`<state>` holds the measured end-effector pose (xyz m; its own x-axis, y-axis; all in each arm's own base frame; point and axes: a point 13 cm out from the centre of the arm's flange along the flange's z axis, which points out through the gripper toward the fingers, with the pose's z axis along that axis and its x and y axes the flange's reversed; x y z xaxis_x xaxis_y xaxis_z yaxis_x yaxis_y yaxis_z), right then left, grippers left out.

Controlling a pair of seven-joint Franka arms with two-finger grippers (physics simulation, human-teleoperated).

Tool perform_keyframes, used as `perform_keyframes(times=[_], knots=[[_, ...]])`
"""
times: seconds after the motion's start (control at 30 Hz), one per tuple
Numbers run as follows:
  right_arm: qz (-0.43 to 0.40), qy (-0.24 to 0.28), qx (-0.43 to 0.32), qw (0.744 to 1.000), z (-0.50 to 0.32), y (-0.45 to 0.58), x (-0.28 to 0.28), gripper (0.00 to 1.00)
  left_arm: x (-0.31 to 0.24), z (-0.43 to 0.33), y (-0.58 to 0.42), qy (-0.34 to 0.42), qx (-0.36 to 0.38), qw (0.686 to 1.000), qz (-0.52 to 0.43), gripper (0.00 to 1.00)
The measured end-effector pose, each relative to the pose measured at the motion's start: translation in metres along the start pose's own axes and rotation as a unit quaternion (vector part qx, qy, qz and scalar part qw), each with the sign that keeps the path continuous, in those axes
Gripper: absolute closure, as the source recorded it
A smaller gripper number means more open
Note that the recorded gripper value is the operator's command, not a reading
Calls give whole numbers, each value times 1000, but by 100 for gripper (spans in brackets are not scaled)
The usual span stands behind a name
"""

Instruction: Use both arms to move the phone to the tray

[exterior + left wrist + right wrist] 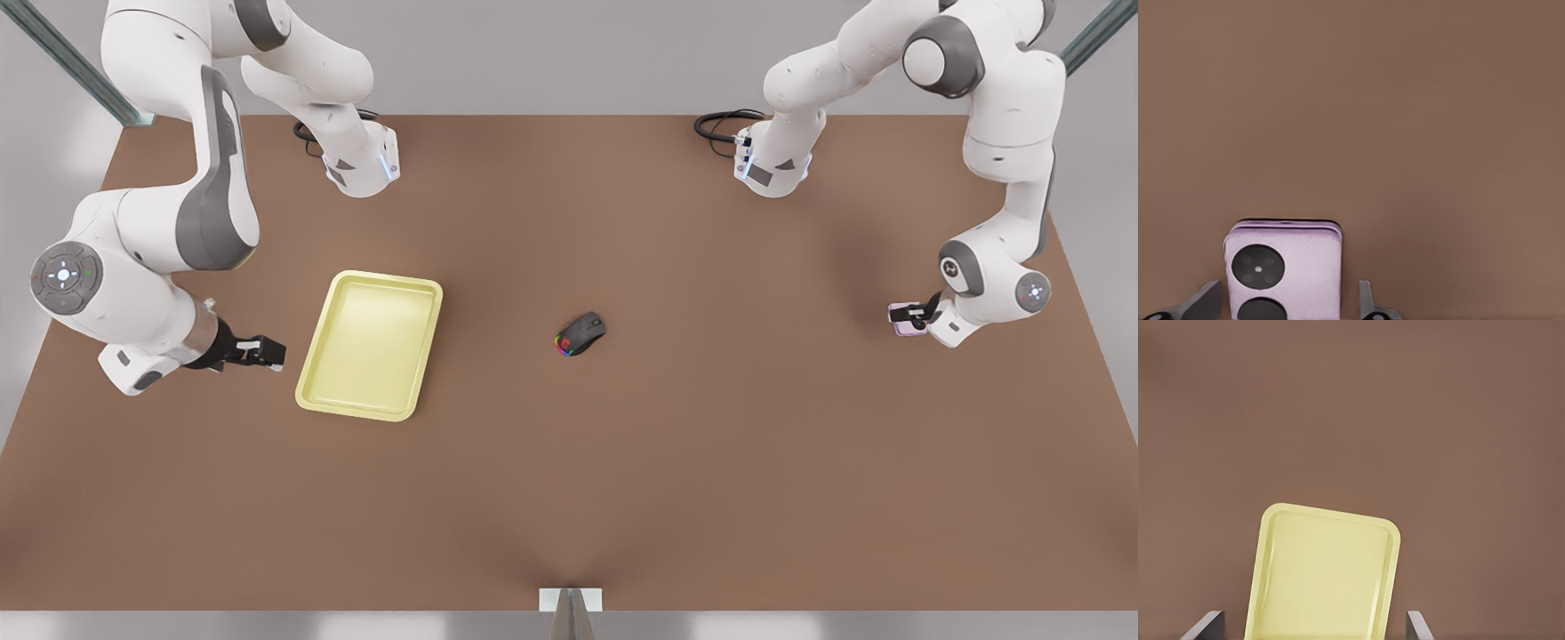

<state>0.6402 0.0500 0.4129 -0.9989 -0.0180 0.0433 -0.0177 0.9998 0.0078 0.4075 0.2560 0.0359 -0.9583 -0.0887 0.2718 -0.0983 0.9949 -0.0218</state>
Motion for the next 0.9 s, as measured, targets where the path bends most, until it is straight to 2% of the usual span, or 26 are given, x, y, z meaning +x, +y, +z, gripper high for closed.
perform_keyframes(times=[0.13,0.2,0.6,0.73,0.9], knots=[[1,0,0,1000,0,1,0,0,0,10,0,5,1,1000,7,0],[1,-1,1,1000,-1,2,0,0,-1,11,0,4,0,1000,9,21],[2,-1,1,1000,-1,2,0,0,-17,-11,1,-20,-8,1000,19,19],[3,0,1,1000,-1,2,0,0,-70,-53,-108,-55,-3,994,95,19],[3,0,1,1000,0,1,0,0,-175,-119,-400,-121,-19,965,232,19]])
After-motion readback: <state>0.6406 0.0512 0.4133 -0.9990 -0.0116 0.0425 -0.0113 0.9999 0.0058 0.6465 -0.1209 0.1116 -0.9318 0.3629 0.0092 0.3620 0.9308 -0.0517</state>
